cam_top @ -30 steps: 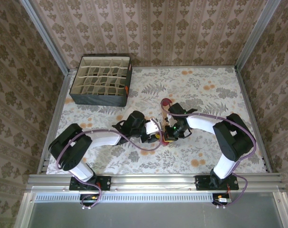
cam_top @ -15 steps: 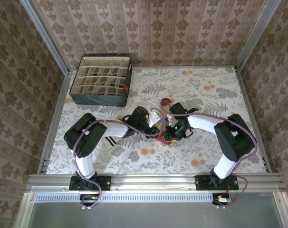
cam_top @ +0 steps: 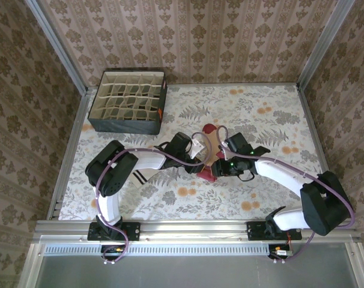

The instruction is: Roll the socks

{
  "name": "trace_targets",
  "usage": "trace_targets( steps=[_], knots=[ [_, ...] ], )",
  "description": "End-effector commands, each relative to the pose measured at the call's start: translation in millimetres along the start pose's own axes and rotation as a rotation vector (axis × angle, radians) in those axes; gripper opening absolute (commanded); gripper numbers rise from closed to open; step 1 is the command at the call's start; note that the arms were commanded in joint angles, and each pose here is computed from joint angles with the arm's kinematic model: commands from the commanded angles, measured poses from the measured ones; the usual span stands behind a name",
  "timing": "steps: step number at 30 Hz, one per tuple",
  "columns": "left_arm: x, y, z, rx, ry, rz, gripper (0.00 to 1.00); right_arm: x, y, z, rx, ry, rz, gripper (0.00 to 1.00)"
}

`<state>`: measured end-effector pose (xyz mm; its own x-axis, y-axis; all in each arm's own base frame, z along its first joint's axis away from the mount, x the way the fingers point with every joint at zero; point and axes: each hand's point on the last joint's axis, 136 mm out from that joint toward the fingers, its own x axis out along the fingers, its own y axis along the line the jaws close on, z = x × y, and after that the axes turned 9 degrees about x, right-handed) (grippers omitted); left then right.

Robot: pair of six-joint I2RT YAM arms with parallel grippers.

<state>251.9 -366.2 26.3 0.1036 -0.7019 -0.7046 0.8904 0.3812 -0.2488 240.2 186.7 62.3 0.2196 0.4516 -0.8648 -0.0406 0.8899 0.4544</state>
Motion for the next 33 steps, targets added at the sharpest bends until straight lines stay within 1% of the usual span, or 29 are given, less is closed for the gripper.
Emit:
trace_targets(
  steps=[1,3,5,7,12,15,18,20,21,24,25,26,28,29,31,33],
  knots=[
    [5.8,1.6,-33.2,-0.109,0.124,0.031,0.3,9.6,6.7,-4.6,0.025,0.011,0.025,0.5],
    [5.8,2.2,-36.1,-0.16,0.136,0.042,0.3,9.9,10.9,-2.4,0.02,0.004,0.029,0.51],
    [6.7,2.3,-41.3,-0.217,0.158,0.055,0.3,19.1,3.0,-3.1,0.034,0.028,-0.013,0.5],
    [6.8,0.0,-43.3,-0.223,0.169,0.06,0.29,25.9,-3.6,-2.8,0.039,0.041,-0.048,0.47],
    [4.6,-4.4,-42.2,-0.184,0.154,0.055,0.29,47.2,-20.2,-4.7,0.069,0.109,-0.139,0.29],
    [1.2,-6.5,-38.9,-0.114,0.124,0.044,0.29,52.6,-27.9,-4.9,0.081,0.139,-0.187,0.18],
    [-9.2,-6.3,-31.6,0.003,0.097,0.04,0.3,50.8,-28.6,-6.1,0.091,0.163,-0.185,0.06],
    [-22.6,-5.7,-20.3,0.118,0.053,0.041,0.31,47.3,-29.3,-9.8,0.101,0.189,-0.174,0.0],
    [-28.9,-7.7,-14.8,0.176,0.026,0.036,0.31,45.7,-30.2,-11.9,0.106,0.204,-0.169,0.0],
    [-53.0,-19.6,5.5,0.417,-0.113,0.018,0.35,39.9,-35.3,-23.6,0.127,0.281,-0.164,0.0],
    [-61.0,-25.5,11.3,0.515,-0.165,0.019,0.37,37.7,-36.7,-26.5,0.126,0.302,-0.164,0.0],
    [-67.3,-30.8,14.3,0.611,-0.207,0.026,0.41,35.5,-38.1,-28.2,0.127,0.32,-0.165,0.0],
    [-72.5,-36.9,14.0,0.759,-0.249,0.048,0.45,31.9,-40.2,-30.8,0.133,0.346,-0.162,0.0],
    [-72.2,-38.9,12.4,0.824,-0.244,0.058,0.46,30.4,-40.3,-31.6,0.14,0.359,-0.153,0.0],
    [-67.6,-41.9,9.5,0.909,-0.203,0.066,0.46,28.3,-40.9,-33.2,0.148,0.382,-0.143,0.0],
    [-61.9,-45.4,9.1,0.977,-0.164,0.073,0.44,26.0,-41.8,-34.0,0.146,0.399,-0.146,0.0]
  ],
)
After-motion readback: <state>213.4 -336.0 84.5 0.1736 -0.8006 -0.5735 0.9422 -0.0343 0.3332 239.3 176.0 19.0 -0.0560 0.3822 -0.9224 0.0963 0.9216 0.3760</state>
